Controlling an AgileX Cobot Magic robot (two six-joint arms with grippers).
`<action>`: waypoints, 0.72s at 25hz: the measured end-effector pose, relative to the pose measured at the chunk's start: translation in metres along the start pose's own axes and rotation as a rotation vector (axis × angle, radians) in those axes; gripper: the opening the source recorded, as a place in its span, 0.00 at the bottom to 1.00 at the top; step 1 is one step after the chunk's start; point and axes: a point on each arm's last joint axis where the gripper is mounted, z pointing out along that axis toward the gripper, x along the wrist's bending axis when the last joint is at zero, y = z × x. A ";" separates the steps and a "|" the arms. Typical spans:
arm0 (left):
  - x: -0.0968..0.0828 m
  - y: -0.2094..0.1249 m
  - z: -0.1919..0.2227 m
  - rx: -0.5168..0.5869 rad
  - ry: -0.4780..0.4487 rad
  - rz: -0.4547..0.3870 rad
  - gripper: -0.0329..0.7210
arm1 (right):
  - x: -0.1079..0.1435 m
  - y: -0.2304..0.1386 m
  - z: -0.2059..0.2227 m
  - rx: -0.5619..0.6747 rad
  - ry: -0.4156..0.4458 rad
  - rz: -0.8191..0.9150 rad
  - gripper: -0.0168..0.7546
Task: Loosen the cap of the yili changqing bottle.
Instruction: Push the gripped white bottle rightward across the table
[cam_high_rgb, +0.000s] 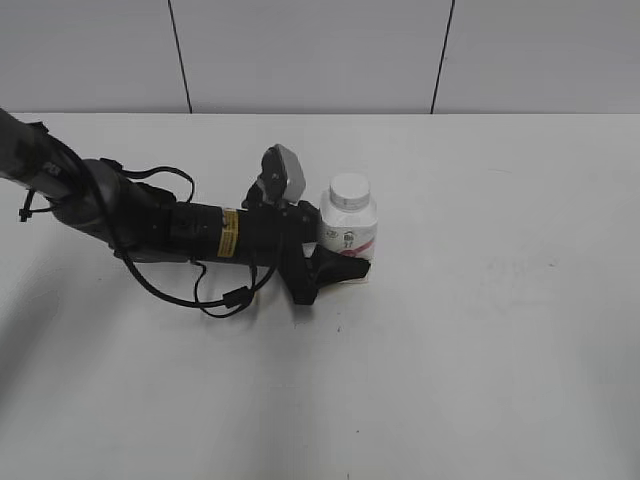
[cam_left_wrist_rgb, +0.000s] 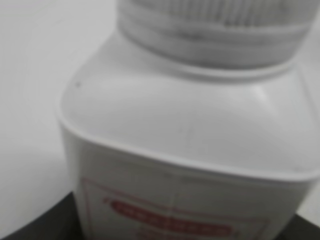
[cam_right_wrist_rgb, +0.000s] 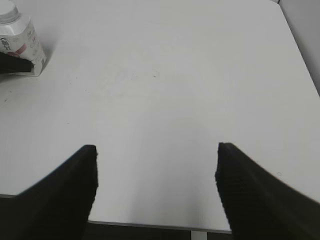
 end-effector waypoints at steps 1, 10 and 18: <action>0.000 0.000 0.000 -0.004 -0.003 0.012 0.61 | 0.000 0.000 0.000 0.000 0.000 0.000 0.78; -0.001 -0.003 0.002 -0.026 -0.019 0.045 0.61 | 0.000 0.000 0.000 0.000 0.000 0.000 0.78; -0.001 -0.003 0.002 -0.027 -0.018 0.045 0.60 | 0.000 0.000 0.000 0.000 0.000 0.000 0.78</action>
